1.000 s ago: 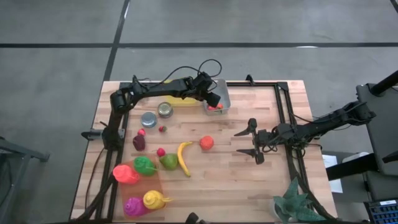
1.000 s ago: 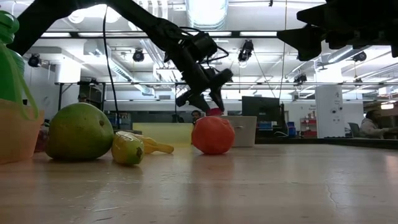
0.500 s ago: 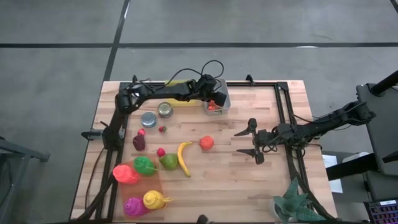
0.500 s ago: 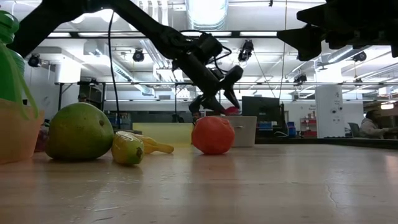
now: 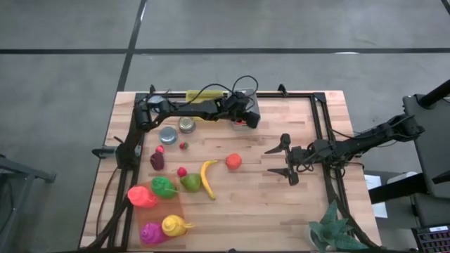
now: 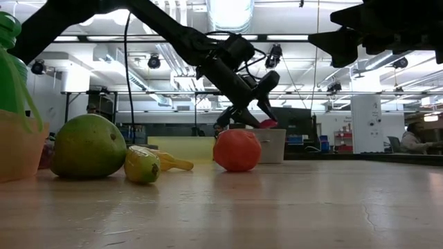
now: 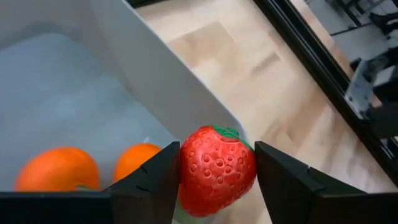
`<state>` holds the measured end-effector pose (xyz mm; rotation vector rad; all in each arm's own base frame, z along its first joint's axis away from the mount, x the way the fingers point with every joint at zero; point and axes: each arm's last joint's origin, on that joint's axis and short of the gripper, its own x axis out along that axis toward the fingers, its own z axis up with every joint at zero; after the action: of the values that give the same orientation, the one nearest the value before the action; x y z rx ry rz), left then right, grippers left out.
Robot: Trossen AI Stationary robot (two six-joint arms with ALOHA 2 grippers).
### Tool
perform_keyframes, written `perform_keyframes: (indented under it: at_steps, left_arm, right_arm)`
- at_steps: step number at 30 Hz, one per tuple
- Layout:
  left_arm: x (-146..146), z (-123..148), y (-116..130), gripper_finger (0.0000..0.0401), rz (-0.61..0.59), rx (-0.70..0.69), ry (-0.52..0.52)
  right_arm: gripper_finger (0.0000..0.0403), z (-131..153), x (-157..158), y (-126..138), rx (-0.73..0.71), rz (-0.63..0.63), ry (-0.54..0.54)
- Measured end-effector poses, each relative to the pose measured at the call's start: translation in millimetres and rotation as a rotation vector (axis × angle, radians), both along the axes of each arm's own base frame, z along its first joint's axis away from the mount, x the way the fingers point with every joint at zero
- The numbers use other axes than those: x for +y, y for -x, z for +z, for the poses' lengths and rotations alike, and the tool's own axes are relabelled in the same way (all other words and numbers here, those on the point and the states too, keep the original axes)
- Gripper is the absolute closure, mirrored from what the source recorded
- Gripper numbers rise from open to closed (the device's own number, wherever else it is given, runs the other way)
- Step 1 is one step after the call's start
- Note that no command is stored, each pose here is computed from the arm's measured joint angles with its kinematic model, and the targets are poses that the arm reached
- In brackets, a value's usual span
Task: Pick & Place Food Item
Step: Put the red strawberry into the gray bin
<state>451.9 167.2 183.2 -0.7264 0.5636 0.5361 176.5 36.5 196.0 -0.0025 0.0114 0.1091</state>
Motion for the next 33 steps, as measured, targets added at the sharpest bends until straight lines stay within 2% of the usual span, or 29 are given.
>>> perform_keyframes:
  at_steps: [6,13,26,29,33]
  left_arm:
    - [0.3,-1.1,1.1,0.021,0.029,0.023,-0.019]
    - [-2.5,-6.7,5.3,0.021,0.028,0.088,0.013]
    - [-2.1,-6.9,5.7,0.0209,0.024,0.094,0.008]
    - [-2.1,-6.9,5.7,0.0192,0.023,0.094,0.008]
    - [-2.1,-6.6,5.5,0.0138,0.022,0.092,0.005]
  right_arm:
    - [0.0097,0.0,0.0,0.0,0.0,0.0,0.0]
    - [0.0097,0.0,0.0,0.0,0.0,0.0,0.0]
    - [0.0097,0.0,0.0,0.0,0.0,0.0,0.0]
    - [0.0097,0.0,0.0,0.0,0.0,0.0,0.0]
    - [0.0097,0.0,-0.1,0.0,0.0,0.0,0.0]
